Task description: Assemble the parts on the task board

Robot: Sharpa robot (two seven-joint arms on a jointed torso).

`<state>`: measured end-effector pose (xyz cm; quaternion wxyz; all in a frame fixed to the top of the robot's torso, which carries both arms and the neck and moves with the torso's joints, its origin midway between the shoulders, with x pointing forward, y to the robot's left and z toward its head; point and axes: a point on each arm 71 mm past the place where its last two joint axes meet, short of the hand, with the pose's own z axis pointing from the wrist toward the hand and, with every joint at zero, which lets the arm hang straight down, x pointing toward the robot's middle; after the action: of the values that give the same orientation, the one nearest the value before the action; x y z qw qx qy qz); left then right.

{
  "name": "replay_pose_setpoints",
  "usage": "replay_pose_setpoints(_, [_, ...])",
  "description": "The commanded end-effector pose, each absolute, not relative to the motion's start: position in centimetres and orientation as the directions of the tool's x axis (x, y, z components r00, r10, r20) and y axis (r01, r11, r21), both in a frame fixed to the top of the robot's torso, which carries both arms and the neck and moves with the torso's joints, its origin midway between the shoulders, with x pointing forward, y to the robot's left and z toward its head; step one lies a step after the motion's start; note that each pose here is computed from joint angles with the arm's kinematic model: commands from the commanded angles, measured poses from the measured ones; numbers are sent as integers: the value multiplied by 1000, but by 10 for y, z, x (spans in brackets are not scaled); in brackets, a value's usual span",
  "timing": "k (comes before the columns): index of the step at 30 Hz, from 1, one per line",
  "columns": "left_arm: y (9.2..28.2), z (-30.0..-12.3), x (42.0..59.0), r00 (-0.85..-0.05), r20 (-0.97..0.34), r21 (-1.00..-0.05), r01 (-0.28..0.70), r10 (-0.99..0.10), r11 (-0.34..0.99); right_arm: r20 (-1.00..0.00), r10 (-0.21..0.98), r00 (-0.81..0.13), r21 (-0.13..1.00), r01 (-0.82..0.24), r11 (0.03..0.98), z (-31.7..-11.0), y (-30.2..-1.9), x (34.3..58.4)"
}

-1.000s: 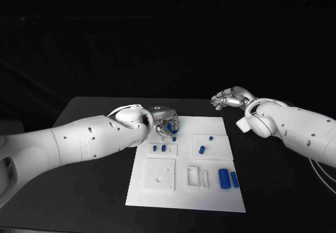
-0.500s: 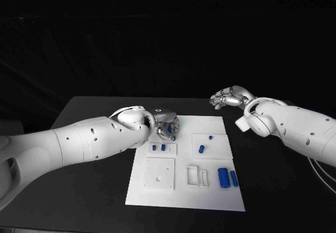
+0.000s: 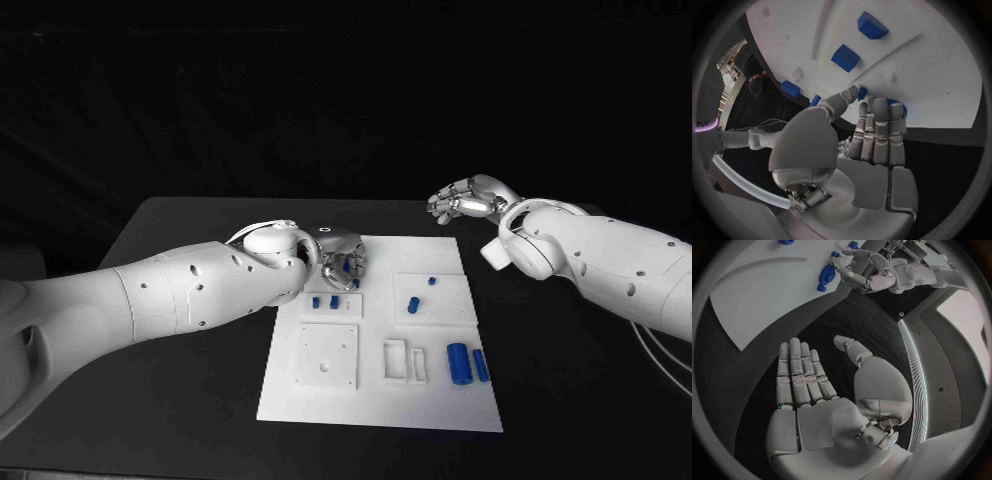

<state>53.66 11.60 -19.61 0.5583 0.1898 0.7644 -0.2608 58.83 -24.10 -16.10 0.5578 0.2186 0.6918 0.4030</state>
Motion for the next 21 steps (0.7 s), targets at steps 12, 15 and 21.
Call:
replay_pose_setpoints(12, [114,-204,538,-336,-942,-221,577,-18,786,-591,750,-297,805,-165,569,-160,-238,585])
replay_pose_setpoints(15, [114,-205,539,-339,-941,-221,576,-16,787,-591,750,-298,806,-166,569,-159,-237,585])
replay_pose_setpoints(21, [114,-207,540,-349,-937,-224,571,-14,790,-590,750,-299,806,-167,568,-159,-237,585])
